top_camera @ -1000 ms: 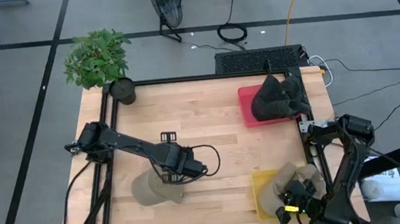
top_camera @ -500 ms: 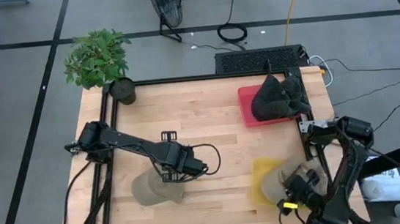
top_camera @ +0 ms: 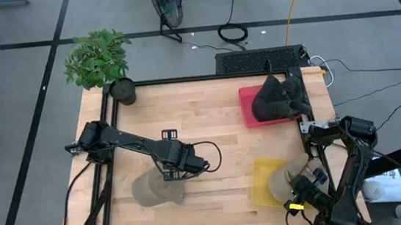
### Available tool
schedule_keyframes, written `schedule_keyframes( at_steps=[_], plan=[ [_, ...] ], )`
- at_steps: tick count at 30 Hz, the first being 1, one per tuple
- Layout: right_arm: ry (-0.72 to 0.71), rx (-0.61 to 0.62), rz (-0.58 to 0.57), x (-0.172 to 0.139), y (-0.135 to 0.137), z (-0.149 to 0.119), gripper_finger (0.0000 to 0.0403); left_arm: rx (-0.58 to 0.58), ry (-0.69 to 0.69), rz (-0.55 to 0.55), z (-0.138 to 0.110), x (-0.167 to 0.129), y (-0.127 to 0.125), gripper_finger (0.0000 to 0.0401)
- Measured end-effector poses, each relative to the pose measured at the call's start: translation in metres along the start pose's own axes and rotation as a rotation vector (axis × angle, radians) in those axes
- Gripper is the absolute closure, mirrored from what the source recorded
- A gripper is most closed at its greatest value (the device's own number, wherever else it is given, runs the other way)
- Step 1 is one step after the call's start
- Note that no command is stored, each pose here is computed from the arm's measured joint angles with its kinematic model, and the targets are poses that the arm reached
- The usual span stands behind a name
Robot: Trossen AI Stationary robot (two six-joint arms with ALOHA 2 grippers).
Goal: Pick & Place hat
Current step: Put the bottom brown cap into the yellow bin
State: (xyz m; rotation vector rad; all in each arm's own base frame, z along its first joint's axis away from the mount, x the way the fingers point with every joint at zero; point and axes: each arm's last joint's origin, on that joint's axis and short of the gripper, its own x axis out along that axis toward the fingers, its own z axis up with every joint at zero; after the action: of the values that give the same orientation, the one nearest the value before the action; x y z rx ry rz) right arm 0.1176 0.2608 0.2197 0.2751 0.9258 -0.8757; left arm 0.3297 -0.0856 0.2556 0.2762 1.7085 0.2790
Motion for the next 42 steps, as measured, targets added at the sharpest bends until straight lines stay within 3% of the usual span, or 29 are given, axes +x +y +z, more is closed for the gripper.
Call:
schedule_keyframes(
  at_steps=[6,16,26,29,35,38,42],
  plan=[
    [0.002,0.02,-0.001,-0.003,0.001,0.003,0.0403,-0.009,0.003,0.0,0.001,0.001,0.003,0.0217],
    [-0.042,0.03,0.094,-0.017,0.012,0.04,0.0403,-0.013,-0.009,-0.003,0.002,0.001,0.002,0.0217],
    [-0.123,0.072,0.243,-0.039,-0.014,0.107,0.0403,-0.029,-0.058,-0.019,0.007,0.001,0.001,0.0217],
    [-0.174,0.022,0.291,-0.045,-0.025,0.13,0.0403,-0.029,-0.061,-0.02,0.007,0.001,0.001,0.0217],
    [-0.343,-0.203,0.41,-0.06,-0.042,0.166,0.0403,-0.06,-0.075,-0.027,0.009,0.0,0.0,0.0217],
    [-0.391,-0.282,0.391,-0.058,-0.042,0.178,0.0403,-0.084,-0.067,-0.048,0.008,0.0,0.0,0.0217],
    [-0.403,-0.286,0.284,-0.044,-0.039,0.186,0.0403,-0.139,-0.059,-0.067,0.008,0.0,-0.001,0.0217]
  ],
)
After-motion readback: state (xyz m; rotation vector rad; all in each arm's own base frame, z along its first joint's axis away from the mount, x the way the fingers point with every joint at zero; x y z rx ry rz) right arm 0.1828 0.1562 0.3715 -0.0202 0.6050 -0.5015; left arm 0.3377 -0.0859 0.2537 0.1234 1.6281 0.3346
